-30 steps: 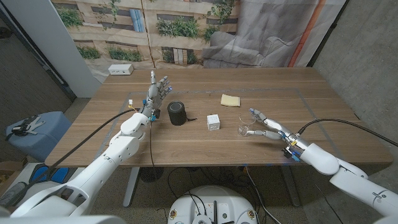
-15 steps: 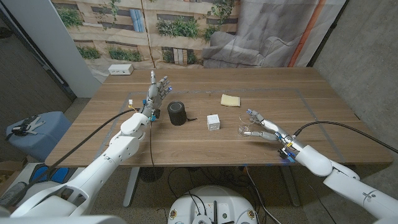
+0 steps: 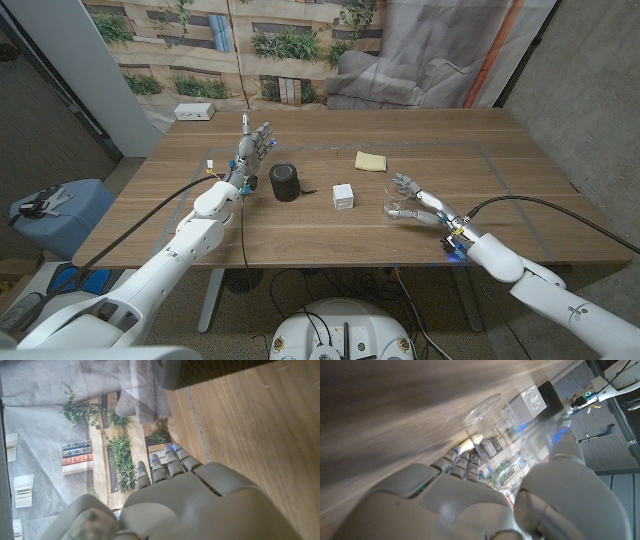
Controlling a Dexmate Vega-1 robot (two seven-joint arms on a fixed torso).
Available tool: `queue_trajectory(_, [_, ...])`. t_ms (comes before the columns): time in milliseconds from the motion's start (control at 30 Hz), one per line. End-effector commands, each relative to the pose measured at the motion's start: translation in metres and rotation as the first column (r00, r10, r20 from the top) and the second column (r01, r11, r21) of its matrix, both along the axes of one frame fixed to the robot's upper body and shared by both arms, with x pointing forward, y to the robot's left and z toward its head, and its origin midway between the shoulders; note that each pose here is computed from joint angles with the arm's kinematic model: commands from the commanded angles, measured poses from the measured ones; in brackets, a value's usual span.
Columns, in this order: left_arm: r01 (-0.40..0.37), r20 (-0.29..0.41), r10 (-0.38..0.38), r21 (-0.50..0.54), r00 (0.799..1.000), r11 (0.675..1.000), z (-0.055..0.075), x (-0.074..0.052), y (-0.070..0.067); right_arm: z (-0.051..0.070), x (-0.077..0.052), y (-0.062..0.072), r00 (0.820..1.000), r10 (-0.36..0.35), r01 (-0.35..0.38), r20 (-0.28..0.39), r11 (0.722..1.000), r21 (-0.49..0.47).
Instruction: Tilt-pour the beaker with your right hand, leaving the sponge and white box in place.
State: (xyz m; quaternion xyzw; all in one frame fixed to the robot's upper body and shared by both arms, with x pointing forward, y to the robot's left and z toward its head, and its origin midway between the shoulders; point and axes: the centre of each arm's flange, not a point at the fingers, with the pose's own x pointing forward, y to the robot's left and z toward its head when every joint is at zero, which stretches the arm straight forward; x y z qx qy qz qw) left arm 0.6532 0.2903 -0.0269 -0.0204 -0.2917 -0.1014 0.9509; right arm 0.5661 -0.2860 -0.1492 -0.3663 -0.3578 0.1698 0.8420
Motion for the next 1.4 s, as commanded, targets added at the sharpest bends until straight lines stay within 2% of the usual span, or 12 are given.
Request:
queue_trajectory(33, [0.000, 0.000, 0.000, 0.000, 1.000, 1.000, 0.0000, -0.0001, 0.0000, -0.0014, 0.0049, 0.0038, 0.999, -0.024, 0.023, 0.029, 1.000, 0.021])
queue_trajectory(767, [0.000, 0.000, 0.000, 0.000, 1.000, 1.000, 0.0000, -0.0002, 0.0001, 0.0006, 0.0123, 0.0093, 0.998, -0.053, 0.050, 0.043, 0.997, 0.065])
queue_trajectory(1400, [0.000, 0.000, 0.000, 0.000, 1.000, 1.000, -0.0001, -0.0002, 0.0001, -0.0008, 0.0114, 0.0093, 0.996, -0.074, 0.070, 0.048, 0.994, 0.089])
